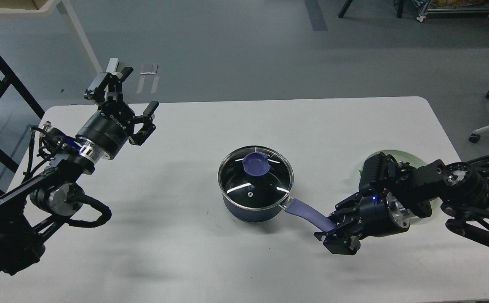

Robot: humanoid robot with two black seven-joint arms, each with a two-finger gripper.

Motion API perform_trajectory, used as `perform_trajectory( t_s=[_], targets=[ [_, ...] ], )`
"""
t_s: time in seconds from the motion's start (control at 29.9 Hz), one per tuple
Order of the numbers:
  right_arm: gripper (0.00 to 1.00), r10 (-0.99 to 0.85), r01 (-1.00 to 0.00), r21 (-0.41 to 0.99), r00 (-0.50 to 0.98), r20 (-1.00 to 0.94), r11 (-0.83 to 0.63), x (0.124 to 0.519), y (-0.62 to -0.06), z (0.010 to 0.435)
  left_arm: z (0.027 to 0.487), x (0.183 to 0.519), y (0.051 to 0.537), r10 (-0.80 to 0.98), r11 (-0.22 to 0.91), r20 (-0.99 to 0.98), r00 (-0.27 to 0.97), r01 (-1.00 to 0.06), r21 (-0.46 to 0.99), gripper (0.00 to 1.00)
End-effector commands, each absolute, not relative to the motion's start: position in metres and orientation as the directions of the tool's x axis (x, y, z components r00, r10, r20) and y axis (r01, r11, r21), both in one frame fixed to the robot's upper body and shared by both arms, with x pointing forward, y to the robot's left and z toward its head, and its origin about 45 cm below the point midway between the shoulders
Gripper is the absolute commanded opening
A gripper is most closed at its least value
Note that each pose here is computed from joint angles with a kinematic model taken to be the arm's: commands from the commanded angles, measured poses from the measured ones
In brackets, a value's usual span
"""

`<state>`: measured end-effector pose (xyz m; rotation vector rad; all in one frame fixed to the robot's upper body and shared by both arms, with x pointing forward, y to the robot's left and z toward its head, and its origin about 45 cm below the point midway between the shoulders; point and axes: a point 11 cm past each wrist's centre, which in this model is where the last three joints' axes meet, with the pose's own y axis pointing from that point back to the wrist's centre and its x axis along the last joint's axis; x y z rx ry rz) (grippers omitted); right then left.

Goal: Open pot lid

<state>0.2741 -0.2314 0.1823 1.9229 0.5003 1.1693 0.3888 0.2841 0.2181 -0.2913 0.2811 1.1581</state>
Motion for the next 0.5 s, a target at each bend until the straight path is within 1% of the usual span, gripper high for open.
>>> perform_trajectory(
  t_s=[0.0,0.17,0.27,0.37,0.47],
  targets=[
    [0.3,0.679,-0.077,0.802,0.489,0.548,-0.592,0.275,-0.231,0.183,0.219,0.389,0.283,0.852,0.376,-0.361,0.379,-0.923,-0.082,0.99],
    [0.3,0.68,-0.077,0.803,0.489,0.547,-0.591,0.275,-0.232,0.184,0.221,0.389,0.278,0.857,0.414,-0.298,0.42,-0.906,-0.086,0.99],
    [0.3,0.68,-0.079,0.805,0.489,0.546,-0.588,0.275,-0.233,0.184,0.228,0.39,0.27,0.852,0.474,-0.198,0.485,-0.875,-0.102,0.99],
    [0.3,0.68,-0.082,0.805,0.49,0.546,-0.587,0.276,-0.234,0.184,0.239,0.392,0.26,0.828,0.552,-0.042,0.56,-0.825,-0.12,0.99],
    [0.3,0.679,-0.082,0.805,0.491,0.546,-0.588,0.276,-0.234,0.184,0.247,0.392,0.248,0.756,0.649,0.196,0.625,-0.755,-0.096,0.99]
  ],
)
